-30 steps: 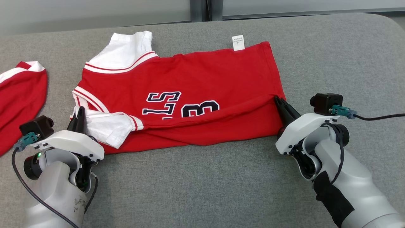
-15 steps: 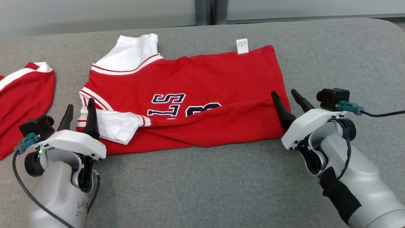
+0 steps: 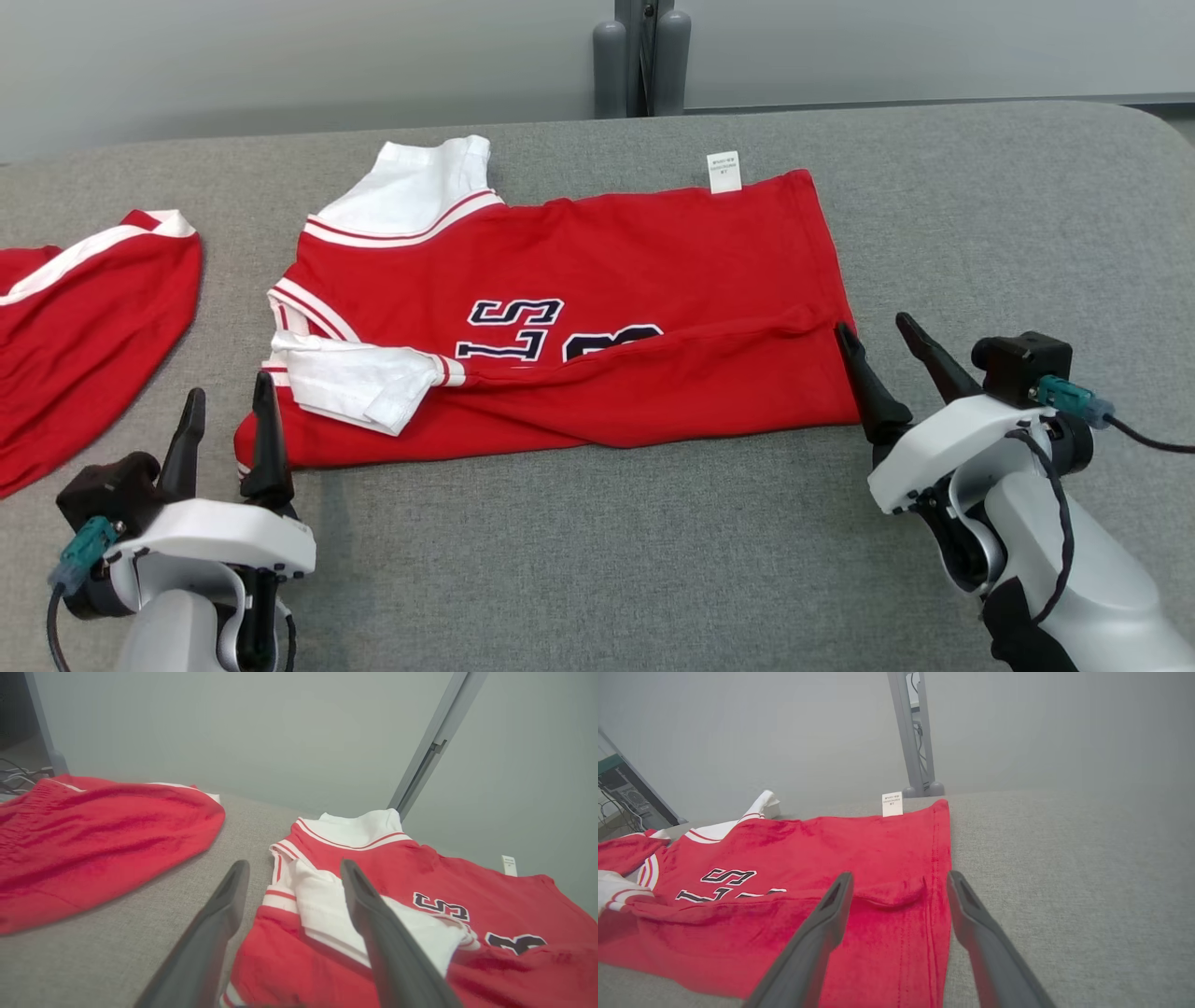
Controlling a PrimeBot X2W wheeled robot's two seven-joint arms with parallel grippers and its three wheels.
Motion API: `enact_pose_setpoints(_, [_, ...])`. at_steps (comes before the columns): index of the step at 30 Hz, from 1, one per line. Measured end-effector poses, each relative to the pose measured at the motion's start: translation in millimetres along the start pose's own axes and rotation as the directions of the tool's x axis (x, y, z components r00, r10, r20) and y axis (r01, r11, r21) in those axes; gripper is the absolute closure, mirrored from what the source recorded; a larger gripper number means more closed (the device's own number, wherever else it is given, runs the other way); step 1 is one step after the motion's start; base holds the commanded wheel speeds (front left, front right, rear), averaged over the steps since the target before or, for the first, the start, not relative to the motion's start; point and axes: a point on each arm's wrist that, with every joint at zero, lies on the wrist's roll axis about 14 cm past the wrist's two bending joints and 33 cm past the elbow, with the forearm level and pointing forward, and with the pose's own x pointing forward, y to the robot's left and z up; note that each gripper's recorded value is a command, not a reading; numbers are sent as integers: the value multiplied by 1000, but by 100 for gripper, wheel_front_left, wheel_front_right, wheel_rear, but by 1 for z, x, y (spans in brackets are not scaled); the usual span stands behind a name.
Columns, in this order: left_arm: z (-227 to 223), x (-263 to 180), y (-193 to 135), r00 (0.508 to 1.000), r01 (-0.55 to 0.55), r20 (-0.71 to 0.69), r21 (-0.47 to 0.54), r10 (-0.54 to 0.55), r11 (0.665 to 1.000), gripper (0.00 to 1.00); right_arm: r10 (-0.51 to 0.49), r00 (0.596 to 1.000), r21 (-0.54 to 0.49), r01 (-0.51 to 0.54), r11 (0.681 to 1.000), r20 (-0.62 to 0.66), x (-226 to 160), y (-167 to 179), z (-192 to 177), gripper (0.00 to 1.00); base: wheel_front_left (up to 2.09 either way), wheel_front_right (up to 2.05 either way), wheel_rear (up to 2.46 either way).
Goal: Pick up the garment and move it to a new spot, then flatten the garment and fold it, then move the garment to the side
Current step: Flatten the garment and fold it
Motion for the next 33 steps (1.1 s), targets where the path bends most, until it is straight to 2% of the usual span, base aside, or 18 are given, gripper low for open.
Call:
enact_pose_setpoints(9, [-11, -20, 9, 999, -14, -28, 59, 16, 998, 0, 3, 999, -48, -5, 999, -36, -14, 1, -18, 0, 0, 0, 0])
enact_pose_setpoints(16, [-37, -24, 13, 993, -3, -119, 111, 16, 994, 0, -31, 993, -71, 23, 997, -114, -20, -9, -42, 0, 0, 0, 0])
enact_pose_setpoints(30, [-80, -11, 27, 959, -27, -276, 117, 58, 993, 0, -51, 971, -87, 31, 996, -234, -5, -11, -73, 0, 0, 0, 0])
enact_pose_setpoints(31, [-79, -10, 25, 960, -27, -274, 110, 56, 994, 0, -49, 971, -86, 29, 996, -236, -4, -10, -74, 4, 0, 0, 0])
enact_pose_setpoints(32, [-81, -9, 23, 958, -21, -281, 109, 51, 994, 5, -50, 969, -87, 30, 996, -242, -4, -10, -75, 62, 0, 0, 0])
enact_pose_setpoints(33, [-83, -10, 21, 956, -19, -289, 103, 48, 995, 33, -50, 967, -88, 29, 996, -249, -5, -10, -77, 84, 0, 0, 0])
